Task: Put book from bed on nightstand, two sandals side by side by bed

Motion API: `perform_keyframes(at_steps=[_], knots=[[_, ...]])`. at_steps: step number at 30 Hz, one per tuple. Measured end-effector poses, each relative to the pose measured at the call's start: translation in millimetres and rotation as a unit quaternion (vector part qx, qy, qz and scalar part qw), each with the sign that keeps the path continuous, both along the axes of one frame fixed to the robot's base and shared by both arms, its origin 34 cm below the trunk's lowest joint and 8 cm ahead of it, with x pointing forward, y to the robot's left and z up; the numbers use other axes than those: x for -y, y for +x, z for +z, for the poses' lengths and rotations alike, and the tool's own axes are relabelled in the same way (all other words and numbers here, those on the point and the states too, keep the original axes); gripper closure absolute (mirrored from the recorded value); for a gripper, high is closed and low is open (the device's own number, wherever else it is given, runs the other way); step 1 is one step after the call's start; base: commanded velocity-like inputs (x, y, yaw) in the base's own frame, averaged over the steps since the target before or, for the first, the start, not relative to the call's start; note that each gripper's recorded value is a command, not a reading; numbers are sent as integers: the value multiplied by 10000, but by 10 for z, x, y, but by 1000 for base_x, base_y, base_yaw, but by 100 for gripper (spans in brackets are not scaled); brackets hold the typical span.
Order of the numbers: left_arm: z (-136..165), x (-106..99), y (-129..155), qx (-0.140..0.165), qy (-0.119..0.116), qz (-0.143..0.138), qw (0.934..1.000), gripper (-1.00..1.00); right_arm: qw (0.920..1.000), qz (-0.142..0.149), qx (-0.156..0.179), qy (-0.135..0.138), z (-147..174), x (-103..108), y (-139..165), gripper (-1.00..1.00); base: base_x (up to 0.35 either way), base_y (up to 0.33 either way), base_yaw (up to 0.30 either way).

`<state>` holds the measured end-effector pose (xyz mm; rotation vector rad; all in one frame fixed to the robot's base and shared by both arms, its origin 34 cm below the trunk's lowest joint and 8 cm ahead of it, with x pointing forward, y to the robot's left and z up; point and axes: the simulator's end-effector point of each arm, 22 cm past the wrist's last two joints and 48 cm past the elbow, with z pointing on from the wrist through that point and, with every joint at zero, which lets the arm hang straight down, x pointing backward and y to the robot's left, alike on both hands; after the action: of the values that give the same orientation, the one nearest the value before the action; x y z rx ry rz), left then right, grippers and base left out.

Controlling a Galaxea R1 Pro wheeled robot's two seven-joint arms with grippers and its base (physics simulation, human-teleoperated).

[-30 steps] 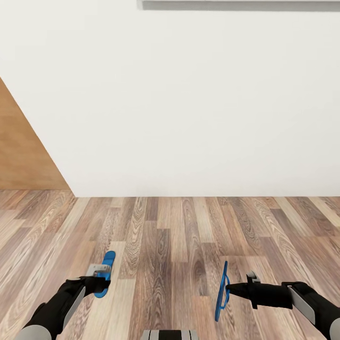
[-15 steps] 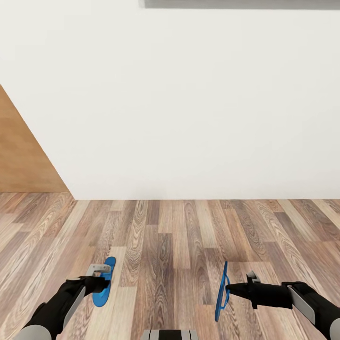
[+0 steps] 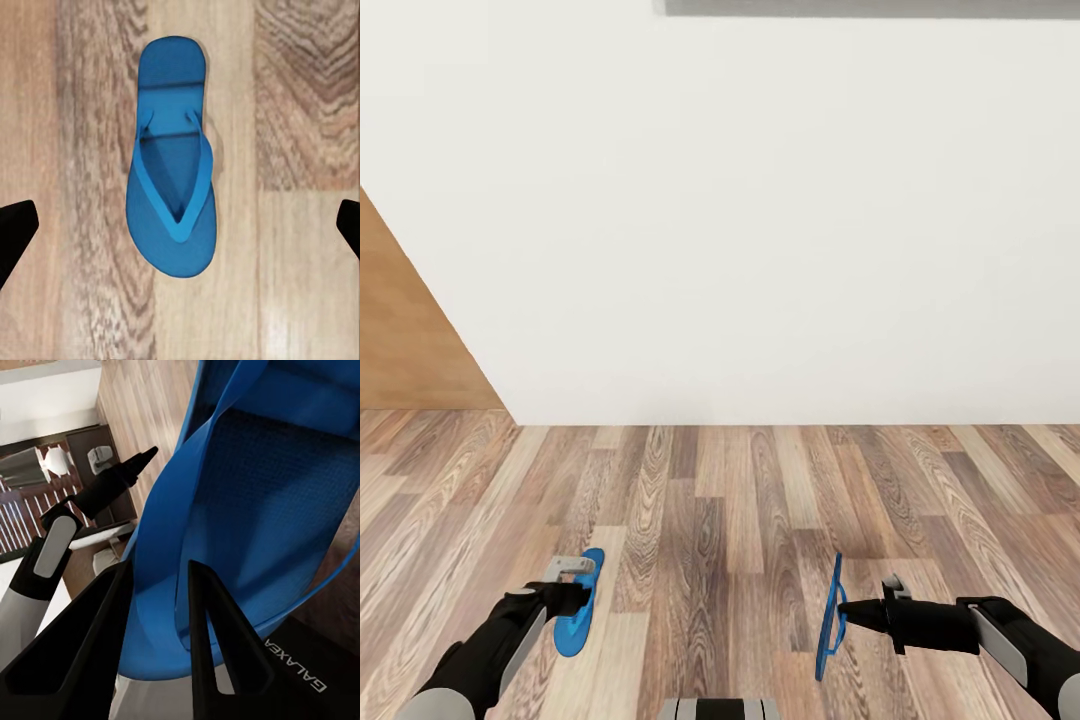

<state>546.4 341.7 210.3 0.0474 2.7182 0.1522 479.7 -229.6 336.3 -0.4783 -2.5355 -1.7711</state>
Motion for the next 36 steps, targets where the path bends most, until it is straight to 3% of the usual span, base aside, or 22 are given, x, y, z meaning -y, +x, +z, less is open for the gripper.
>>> perform_keyframes(at_steps=[16,22,36], knots=[[-4,6,-2,0,-1,1,10000,-100,10000,-2,-1,5,1,-1,1,100,95,0,0],[-21,131,-1,-2,-73,0,10000,-100,10000,-1,-2,4,-1,-1,0,100,17,0,0],[-47,136,-22,-32,-75,9,10000,-100,10000,4,-23,-1,-21,0,-10,100,0,0,0]])
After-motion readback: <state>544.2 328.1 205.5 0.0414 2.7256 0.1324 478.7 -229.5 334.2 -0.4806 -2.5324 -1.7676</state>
